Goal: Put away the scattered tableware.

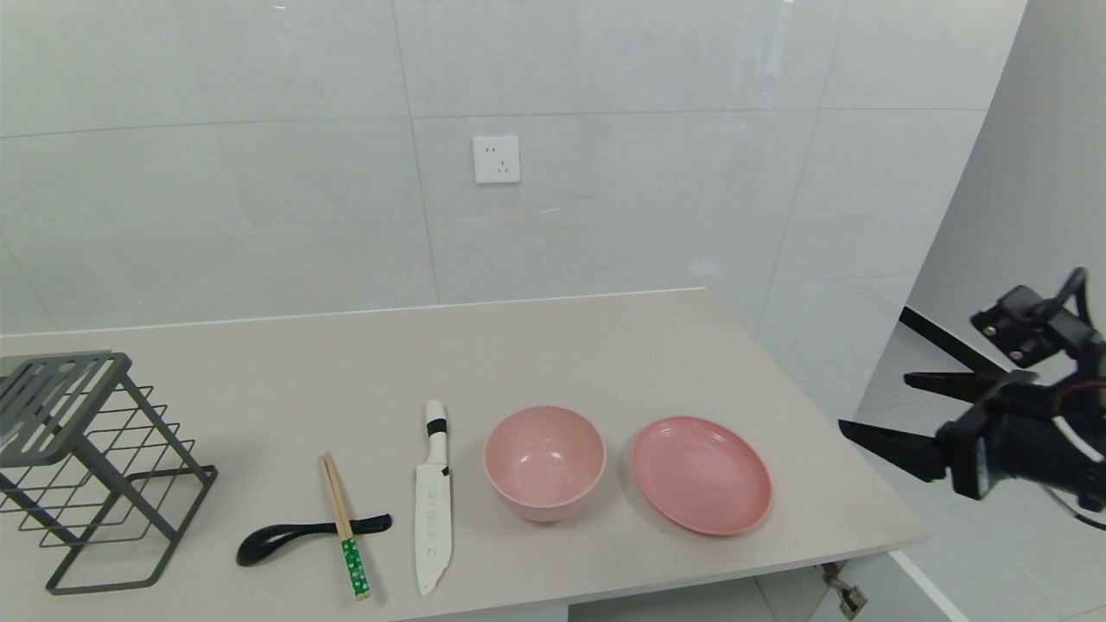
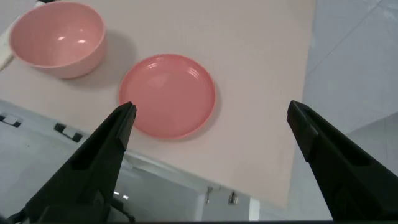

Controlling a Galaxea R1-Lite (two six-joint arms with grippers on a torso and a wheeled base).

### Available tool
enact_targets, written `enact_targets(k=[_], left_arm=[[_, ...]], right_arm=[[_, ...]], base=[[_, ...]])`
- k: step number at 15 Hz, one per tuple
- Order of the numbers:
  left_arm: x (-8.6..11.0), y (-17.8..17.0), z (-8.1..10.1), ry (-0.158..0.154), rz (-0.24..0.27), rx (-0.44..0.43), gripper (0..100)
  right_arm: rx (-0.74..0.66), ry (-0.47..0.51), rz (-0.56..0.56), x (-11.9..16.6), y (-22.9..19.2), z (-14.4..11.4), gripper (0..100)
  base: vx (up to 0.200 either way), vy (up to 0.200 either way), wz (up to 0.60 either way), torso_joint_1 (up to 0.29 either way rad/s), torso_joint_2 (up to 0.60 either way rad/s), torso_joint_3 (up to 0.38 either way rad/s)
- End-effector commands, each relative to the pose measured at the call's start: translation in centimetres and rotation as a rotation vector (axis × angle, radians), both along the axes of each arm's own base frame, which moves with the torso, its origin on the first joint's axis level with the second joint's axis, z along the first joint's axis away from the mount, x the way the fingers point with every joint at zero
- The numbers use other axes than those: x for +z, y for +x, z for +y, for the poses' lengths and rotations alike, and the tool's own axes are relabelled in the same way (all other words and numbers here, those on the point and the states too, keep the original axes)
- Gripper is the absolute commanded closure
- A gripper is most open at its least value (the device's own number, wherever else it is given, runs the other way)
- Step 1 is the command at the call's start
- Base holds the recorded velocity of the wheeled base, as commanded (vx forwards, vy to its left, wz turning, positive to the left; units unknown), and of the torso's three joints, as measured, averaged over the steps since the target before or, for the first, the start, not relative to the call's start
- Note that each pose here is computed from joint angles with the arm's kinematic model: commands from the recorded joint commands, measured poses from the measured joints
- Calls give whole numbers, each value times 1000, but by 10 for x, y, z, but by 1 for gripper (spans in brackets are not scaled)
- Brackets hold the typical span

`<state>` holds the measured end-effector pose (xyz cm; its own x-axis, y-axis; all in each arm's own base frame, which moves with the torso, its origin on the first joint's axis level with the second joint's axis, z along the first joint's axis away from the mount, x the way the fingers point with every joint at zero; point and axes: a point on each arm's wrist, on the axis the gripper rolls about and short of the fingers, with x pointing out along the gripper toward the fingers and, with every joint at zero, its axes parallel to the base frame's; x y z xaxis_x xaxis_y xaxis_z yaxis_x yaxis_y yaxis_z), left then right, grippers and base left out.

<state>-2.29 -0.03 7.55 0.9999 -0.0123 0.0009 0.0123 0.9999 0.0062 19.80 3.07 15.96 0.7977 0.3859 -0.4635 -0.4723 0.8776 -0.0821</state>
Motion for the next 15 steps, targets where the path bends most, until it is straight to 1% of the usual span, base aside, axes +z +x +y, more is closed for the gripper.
enact_targets(k=[1,2,4,5,8,11,12,13,15], left_arm=[[0,0,0,0,2,0,0],[0,0,0,0,2,0,0],[0,0,0,0,2,0,0],[0,0,0,0,2,0,0],[0,0,0,0,2,0,0],[0,0,0,0,2,0,0],[0,0,0,1,2,0,0],[0,0,0,1,2,0,0],[0,0,0,1,2,0,0]], right_arm=[[11,-16,142,-61,45,7,0],[9,-14,146,-64,47,8,0],[5,-15,227,-88,60,9,0],[6,-14,229,-91,63,9,0],[32,67,283,-104,77,14,0],[33,68,301,-114,90,17,0],[9,93,347,-126,100,18,0],[4,95,368,-134,104,19,0],[3,93,369,-140,109,20,0]], base=[[0,0,0,0,0,0],[0,0,0,0,0,0],[0,0,0,0,0,0],[0,0,0,0,0,0],[0,0,0,0,0,0],[0,0,0,0,0,0],[0,0,0,0,0,0],[0,0,0,0,0,0],[0,0,0,0,0,0]])
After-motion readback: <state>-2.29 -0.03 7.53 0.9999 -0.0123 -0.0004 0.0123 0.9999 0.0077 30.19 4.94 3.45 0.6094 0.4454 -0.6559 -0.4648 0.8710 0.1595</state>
